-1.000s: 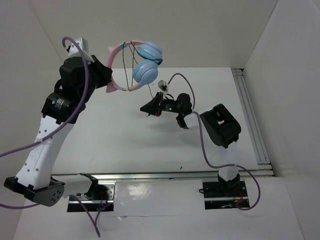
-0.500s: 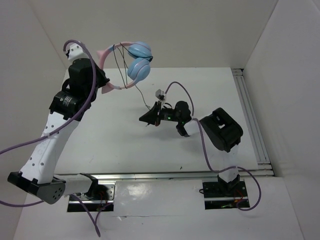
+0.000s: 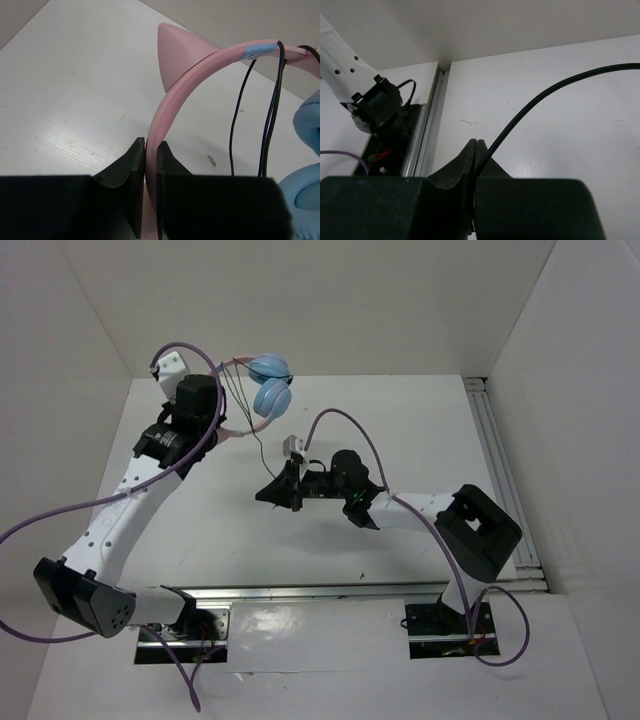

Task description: Wrap the headphones

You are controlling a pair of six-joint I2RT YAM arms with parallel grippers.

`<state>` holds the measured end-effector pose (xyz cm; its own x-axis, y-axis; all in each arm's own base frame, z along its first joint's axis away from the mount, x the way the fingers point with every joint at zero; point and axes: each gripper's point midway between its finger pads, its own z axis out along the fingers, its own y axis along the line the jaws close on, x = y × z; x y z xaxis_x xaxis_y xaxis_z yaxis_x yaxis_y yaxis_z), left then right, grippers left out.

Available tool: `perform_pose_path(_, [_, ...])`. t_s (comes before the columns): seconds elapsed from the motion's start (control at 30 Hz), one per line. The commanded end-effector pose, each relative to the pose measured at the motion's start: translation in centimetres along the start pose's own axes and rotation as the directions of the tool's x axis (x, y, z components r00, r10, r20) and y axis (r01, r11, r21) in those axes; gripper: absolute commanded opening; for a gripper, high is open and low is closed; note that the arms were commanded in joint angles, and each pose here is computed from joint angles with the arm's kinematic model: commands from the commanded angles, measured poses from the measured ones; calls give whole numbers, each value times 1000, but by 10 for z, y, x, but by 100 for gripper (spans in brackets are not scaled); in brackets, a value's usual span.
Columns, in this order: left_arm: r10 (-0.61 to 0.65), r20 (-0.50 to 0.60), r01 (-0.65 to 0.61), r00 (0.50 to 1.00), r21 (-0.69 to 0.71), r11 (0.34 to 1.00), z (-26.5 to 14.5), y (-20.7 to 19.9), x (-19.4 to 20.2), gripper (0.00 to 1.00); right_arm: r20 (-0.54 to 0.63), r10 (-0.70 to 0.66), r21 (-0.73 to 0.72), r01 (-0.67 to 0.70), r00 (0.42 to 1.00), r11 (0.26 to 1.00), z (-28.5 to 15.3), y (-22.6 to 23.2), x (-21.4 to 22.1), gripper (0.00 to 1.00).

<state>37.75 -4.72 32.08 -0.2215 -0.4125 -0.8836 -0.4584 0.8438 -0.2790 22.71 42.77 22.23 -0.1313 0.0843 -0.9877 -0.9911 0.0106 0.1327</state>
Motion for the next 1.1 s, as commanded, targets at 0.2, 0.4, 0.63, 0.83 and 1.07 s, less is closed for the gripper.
perform_pose_path(0.2, [-67, 102, 79, 992, -113, 990, 27, 2, -7, 0, -33, -93, 23, 94, 995, 995, -5, 36, -33, 0])
perform_pose_path(0.4, [-6, 52, 16, 999, -186, 982, 29, 2, 21, 0, -66, -151, 41, 154, 986, 987, -3, 42, -51, 0])
perform_pose_path(0.63, [37, 27, -29, 999, -247, 969, 12, 20, 46, 0, -93, -220, 152, 232, 971, 961, -13, 27, -73, 0])
perform_pose_path(0.83, [133, -12, -133, 991, -137, 982, -9, 26, 82, 0, -205, -295, 144, 327, 933, 934, -22, 22, -73, 0])
perform_pose_path(1.07, [180, -25, -182, 983, -62, 981, -28, 27, 91, 0, -279, -416, 210, 478, 865, 853, -31, 12, -93, 0])
